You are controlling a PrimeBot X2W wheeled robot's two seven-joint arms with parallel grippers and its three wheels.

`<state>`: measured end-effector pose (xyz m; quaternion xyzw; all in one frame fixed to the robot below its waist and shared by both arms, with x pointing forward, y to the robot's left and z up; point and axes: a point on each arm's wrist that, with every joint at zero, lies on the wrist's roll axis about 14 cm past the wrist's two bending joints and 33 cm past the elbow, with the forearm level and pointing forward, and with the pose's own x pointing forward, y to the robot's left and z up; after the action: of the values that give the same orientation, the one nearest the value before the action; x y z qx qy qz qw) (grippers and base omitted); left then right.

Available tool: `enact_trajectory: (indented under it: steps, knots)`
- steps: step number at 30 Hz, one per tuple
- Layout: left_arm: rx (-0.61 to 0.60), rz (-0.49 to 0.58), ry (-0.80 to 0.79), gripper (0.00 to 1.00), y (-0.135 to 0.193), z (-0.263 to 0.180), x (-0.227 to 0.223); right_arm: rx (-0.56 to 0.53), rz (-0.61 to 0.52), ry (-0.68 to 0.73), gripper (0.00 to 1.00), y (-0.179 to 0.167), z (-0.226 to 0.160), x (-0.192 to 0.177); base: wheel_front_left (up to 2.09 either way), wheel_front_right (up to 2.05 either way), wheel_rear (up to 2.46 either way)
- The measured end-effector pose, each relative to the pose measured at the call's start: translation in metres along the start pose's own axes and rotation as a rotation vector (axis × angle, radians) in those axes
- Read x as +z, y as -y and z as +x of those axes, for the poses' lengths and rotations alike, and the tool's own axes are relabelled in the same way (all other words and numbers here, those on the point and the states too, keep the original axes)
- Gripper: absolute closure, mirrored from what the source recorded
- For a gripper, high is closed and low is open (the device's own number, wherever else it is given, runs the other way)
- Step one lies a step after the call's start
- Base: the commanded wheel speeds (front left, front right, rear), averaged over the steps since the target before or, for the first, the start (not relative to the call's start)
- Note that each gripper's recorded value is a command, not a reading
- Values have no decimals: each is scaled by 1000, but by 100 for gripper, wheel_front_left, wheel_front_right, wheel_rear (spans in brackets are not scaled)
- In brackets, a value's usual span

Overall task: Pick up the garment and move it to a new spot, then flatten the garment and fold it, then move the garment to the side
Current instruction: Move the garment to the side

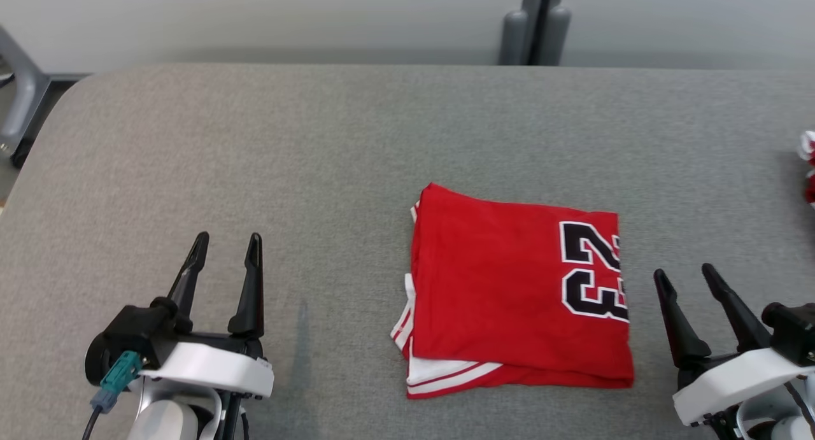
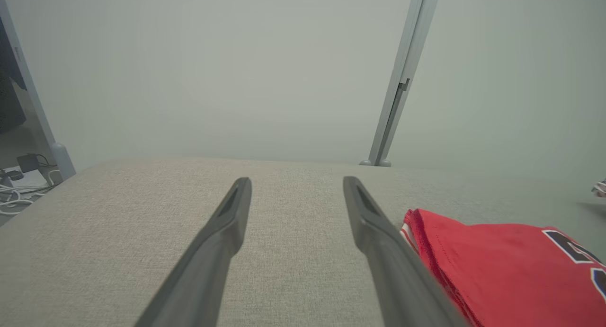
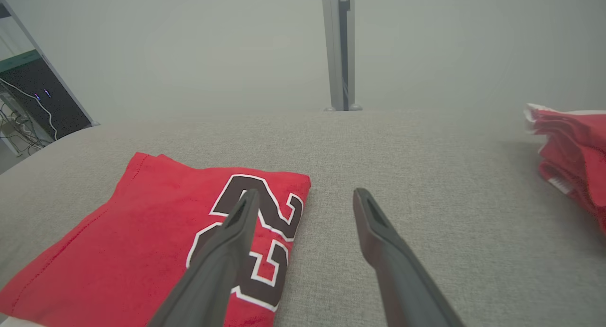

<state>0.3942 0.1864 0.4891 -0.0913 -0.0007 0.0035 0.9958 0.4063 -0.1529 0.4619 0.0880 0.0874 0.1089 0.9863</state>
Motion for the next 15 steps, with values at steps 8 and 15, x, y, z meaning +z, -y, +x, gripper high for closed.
enact_trajectory:
  steps: [8, 15]
  knots:
    - [44, -10, -3, 0, -13, 10, -9, 71, 57, -194, 0, -23, 27, -64, 0, 0, 0]
    - [62, -7, -32, 0, -21, 15, -21, 93, 96, -325, 0, -29, 37, -102, 0, 0, 0]
